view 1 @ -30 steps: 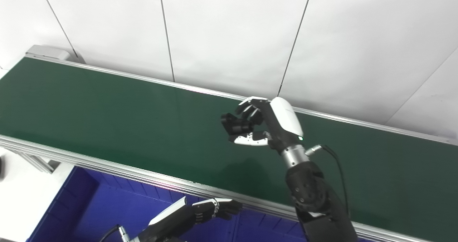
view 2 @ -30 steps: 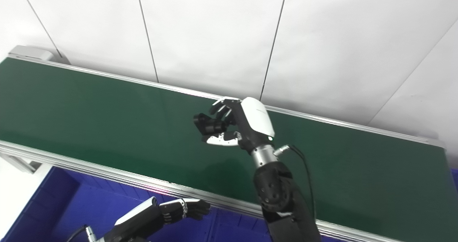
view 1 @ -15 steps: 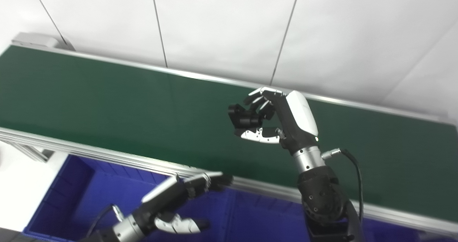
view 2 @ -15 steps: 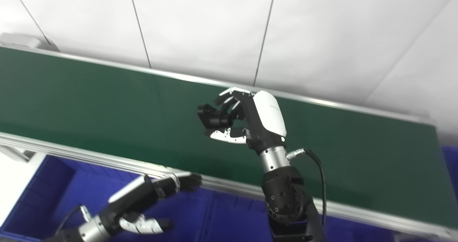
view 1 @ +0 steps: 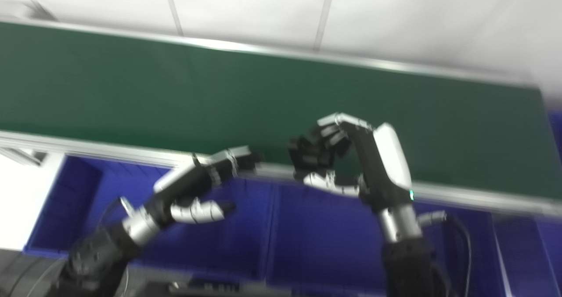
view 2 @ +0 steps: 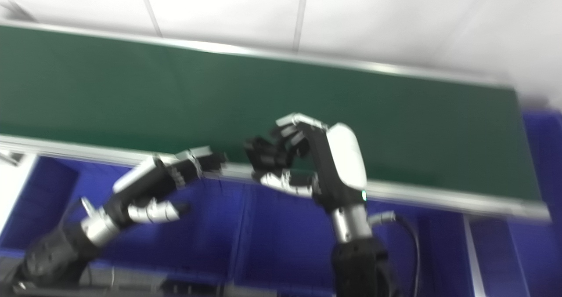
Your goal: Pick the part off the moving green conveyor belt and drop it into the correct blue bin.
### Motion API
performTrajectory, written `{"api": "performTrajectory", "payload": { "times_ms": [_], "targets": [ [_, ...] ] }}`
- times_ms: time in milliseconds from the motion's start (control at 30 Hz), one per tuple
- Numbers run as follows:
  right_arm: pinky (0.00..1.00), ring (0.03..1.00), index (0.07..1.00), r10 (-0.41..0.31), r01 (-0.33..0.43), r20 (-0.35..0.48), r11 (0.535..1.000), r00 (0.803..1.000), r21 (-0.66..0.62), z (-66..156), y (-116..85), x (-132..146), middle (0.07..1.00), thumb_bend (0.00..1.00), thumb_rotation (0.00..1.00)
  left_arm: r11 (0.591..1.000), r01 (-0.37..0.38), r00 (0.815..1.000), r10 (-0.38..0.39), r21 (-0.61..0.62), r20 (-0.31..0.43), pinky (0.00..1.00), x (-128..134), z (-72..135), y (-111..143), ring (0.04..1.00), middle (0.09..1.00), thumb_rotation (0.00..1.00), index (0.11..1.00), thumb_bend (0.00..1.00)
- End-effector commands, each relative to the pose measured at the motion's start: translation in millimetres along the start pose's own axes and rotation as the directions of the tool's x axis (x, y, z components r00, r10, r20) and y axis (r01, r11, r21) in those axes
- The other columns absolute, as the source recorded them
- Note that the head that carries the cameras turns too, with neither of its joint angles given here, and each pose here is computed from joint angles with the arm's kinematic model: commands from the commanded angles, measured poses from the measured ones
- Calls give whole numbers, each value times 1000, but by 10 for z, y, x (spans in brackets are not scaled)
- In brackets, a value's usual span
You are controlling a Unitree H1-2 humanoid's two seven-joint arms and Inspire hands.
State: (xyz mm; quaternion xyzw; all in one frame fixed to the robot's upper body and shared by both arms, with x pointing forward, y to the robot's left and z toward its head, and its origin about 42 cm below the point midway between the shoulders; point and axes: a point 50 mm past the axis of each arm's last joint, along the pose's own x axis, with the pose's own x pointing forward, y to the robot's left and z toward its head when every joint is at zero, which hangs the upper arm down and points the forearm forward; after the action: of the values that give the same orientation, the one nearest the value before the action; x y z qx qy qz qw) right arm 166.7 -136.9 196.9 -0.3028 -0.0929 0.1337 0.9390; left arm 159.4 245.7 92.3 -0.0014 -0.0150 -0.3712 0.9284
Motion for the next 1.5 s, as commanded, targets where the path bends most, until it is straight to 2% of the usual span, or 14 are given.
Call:
{"api": "performTrajectory", "payload": {
  "times_ms": [0, 400, 667, 767, 800, 833, 900, 967, 1000, 1133, 1167, 1233, 1367, 1467],
  "targets": [
    [372, 393, 545, -17, 17, 0, 1000, 1000, 13, -4, -18, -67, 496, 512, 0, 1000, 9, 998, -10, 20, 56, 907, 63, 107, 93, 909, 904, 437, 877, 327],
    [356, 384, 547, 100, -100, -120, 995, 988, 1, -343, 282, -259, 492, 511, 0, 1000, 10, 999, -11, 9, 49, 917, 64, 122, 119, 909, 897, 457, 871, 328],
    [389, 378, 554, 225, -266, -242, 952, 944, -153, -600, 598, -182, 468, 510, 0, 1000, 12, 998, -12, 9, 54, 913, 57, 135, 129, 907, 897, 446, 870, 313],
    [453, 395, 556, 272, -355, -340, 911, 900, -212, -696, 708, -82, 480, 511, 0, 1000, 10, 999, -11, 6, 49, 913, 52, 136, 125, 907, 895, 451, 868, 321],
    [509, 511, 660, 289, -389, -378, 894, 880, -223, -712, 722, -40, 486, 537, 0, 1000, 9, 999, -9, 5, 49, 914, 51, 139, 119, 908, 895, 450, 868, 320],
    [575, 620, 751, 296, -409, -405, 884, 865, -227, -718, 720, 3, 637, 667, 1, 1000, 8, 999, -8, 3, 48, 915, 50, 144, 111, 908, 894, 444, 867, 321],
    [633, 716, 801, 293, -418, -430, 878, 854, -232, -687, 681, 66, 755, 703, 72, 1000, 6, 999, -5, -5, 46, 919, 45, 156, 94, 909, 893, 427, 865, 323],
    [643, 742, 798, 283, -418, -442, 875, 851, -243, -632, 633, 95, 783, 695, 208, 1000, 4, 999, -3, -8, 44, 920, 38, 166, 80, 909, 893, 408, 865, 319],
    [644, 743, 798, 263, -403, -442, 878, 858, -260, -580, 588, 101, 785, 695, 214, 1000, 4, 999, -4, -5, 45, 920, 33, 170, 78, 909, 893, 407, 865, 319],
    [440, 525, 729, 169, -335, -443, 882, 881, -331, -333, 360, 77, 590, 663, 413, 1000, 3, 999, -3, 1, 53, 918, 30, 170, 81, 910, 895, 431, 868, 321],
    [536, 621, 734, 148, -316, -439, 886, 886, -339, -263, 287, 61, 659, 659, 443, 1000, 2, 999, -2, 0, 54, 916, 33, 170, 79, 909, 895, 432, 868, 313],
    [607, 679, 731, 126, -279, -416, 901, 901, -332, -147, 161, 16, 701, 637, 450, 1000, 2, 998, -2, -4, 57, 917, 39, 173, 70, 908, 895, 427, 867, 308],
    [567, 645, 694, 75, -115, -212, 977, 974, -180, -10, -45, -179, 689, 483, 389, 1000, 3, 998, -3, 0, 64, 921, 44, 178, 61, 908, 895, 460, 869, 316],
    [598, 683, 711, 49, -54, -118, 998, 992, -43, -21, -92, -356, 725, 410, 454, 1000, -1, 998, 2, -7, 65, 921, 42, 171, 66, 907, 895, 454, 868, 318]
  ]
}}
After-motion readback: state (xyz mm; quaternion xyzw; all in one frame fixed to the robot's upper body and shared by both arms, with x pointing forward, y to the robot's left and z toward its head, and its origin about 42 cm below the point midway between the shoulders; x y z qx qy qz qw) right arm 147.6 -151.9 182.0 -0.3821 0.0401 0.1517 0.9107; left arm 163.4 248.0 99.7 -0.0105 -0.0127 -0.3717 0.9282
